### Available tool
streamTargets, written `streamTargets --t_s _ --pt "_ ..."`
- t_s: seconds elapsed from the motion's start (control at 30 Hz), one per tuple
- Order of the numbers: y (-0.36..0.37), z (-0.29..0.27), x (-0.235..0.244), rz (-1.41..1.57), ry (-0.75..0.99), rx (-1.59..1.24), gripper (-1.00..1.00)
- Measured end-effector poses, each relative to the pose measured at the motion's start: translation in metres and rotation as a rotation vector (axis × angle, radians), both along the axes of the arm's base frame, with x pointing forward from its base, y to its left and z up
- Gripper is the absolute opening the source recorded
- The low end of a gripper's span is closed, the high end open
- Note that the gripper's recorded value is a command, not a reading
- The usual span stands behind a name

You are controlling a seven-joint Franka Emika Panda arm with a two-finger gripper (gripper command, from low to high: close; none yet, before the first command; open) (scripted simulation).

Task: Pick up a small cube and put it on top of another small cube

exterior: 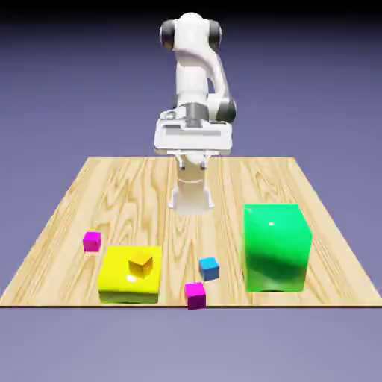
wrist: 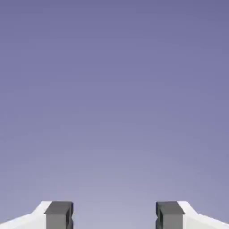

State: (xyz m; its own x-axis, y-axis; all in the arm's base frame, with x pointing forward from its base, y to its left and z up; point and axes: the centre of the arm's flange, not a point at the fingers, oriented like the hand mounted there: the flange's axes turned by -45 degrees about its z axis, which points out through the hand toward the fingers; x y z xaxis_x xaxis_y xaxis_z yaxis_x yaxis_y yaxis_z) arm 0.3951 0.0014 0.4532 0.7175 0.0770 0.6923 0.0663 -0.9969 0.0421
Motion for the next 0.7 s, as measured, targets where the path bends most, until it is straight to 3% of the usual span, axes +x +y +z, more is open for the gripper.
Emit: streamTargets --t_s 0.7 --pt "-0.042 -0.114 0.077 0.534 0.422 -0.098 0.0"
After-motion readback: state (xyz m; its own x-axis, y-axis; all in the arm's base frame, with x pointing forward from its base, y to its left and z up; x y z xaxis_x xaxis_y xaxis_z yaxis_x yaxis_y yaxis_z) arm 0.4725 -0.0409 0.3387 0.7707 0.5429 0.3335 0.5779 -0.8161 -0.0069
